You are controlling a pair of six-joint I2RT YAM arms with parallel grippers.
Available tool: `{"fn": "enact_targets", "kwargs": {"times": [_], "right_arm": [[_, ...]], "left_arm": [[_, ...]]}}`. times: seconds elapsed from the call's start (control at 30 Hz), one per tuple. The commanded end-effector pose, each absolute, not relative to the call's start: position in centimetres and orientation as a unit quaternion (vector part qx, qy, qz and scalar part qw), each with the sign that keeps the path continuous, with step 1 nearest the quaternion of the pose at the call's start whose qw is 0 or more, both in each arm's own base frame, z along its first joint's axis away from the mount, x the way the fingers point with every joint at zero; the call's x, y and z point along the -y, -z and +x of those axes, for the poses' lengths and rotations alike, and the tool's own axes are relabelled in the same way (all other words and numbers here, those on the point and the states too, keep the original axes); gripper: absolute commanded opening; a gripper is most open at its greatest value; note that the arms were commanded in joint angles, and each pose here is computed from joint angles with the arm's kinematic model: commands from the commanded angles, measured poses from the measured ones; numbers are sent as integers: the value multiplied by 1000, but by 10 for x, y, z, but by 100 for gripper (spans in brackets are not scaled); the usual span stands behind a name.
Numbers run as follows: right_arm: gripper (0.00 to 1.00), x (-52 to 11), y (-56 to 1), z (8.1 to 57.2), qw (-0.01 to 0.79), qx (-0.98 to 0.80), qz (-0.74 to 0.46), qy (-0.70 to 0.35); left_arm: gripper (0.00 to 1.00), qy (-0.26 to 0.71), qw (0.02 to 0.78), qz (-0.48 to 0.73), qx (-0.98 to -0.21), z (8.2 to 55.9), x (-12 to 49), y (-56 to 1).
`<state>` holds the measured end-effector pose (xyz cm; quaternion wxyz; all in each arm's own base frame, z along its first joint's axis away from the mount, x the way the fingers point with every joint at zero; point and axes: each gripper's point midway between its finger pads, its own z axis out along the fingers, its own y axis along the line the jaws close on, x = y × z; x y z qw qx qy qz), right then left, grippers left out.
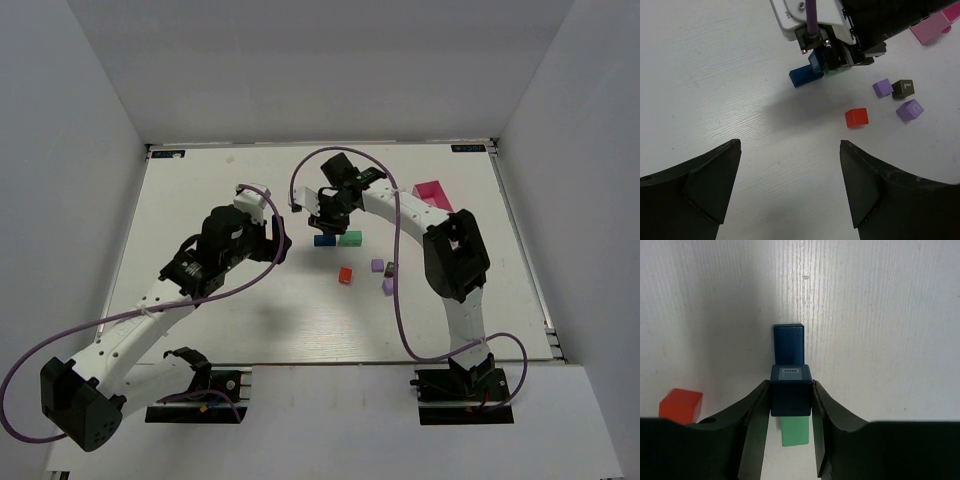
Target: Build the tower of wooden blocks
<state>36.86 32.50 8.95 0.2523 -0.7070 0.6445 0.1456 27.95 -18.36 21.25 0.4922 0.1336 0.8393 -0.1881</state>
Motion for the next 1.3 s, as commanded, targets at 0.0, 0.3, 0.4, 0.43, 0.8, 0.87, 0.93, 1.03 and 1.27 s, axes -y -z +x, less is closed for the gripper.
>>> {"fn": "enact_targets", "kwargs": {"times": [0.0, 0.3, 0.4, 0.43, 0.8, 0.87, 0.93, 1.03, 1.27], "right_arm": [[20, -329, -93, 376, 256, -646, -707, -132], [20, -332, -78, 381, 242, -648, -711, -124], [21, -332, -75, 382, 239, -649, -712, -124], [21, -331, -74, 382, 238, -649, -711, -124], [22, -330, -70, 382, 233, -652, -711, -124], [22, -330, -68, 380, 230, -653, -711, -125], [22, -329, -68, 380, 230, -653, -711, -125], [24, -329, -65, 381, 226, -654, -711, -124], [25, -328, -64, 382, 227, -654, -711, -122]], "left_arm": [[91, 193, 508, 134, -829, 278, 182, -222], [91, 199, 510, 136, -826, 277, 183, -225], [91, 199, 510, 136, -826, 277, 183, -225], [91, 199, 510, 136, -826, 277, 183, -225], [91, 199, 510, 136, -826, 277, 183, -225], [91, 199, 510, 136, -826, 277, 183, -225], [91, 199, 510, 136, -826, 277, 183, -225], [91, 199, 510, 136, -826, 277, 183, -225], [91, 199, 510, 136, -826, 277, 183, -225]]}}
